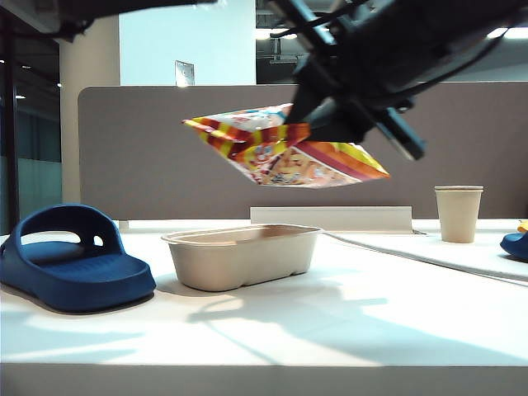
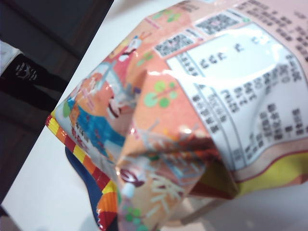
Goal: Pick up a bag of chips and put them in the box.
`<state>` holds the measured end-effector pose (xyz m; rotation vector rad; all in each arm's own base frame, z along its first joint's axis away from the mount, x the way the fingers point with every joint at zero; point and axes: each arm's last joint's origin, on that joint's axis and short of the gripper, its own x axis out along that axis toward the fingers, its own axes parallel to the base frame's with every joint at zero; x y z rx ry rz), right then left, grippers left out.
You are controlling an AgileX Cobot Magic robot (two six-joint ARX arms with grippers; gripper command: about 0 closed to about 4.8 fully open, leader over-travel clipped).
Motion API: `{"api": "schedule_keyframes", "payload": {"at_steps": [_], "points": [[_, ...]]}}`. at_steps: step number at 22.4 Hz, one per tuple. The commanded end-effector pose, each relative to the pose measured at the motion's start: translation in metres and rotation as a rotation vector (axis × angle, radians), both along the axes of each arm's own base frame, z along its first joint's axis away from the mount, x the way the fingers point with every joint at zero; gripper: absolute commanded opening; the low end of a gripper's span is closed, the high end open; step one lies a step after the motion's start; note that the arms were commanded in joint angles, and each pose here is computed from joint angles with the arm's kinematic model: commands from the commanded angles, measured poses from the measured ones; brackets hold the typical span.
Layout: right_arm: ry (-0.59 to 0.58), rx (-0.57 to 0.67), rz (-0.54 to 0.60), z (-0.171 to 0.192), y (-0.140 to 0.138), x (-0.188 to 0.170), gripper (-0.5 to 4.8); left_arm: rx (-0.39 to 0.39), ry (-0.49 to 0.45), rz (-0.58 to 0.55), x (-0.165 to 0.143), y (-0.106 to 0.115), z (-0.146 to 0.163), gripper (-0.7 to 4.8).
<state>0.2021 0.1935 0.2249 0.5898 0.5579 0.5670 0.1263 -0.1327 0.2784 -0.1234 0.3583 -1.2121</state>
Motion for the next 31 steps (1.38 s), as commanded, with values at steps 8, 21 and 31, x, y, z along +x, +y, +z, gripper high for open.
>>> {"api": "schedule_keyframes", "payload": {"at_steps": [8,21,31], "points": [[-0.003,-0.073,-0.010,-0.017,0.039,0.016,0.09,0.010,-0.011,0.019,-0.005,0.005,0.003,1.22],[0.033,-0.139,-0.022,-0.033,0.046,0.013,0.09,0.018,-0.027,0.036,-0.004,0.006,0.003,1.22],[0.046,-0.137,0.008,-0.037,0.048,0.013,0.09,0.019,-0.029,0.039,-0.004,0.006,0.003,1.22]]}}
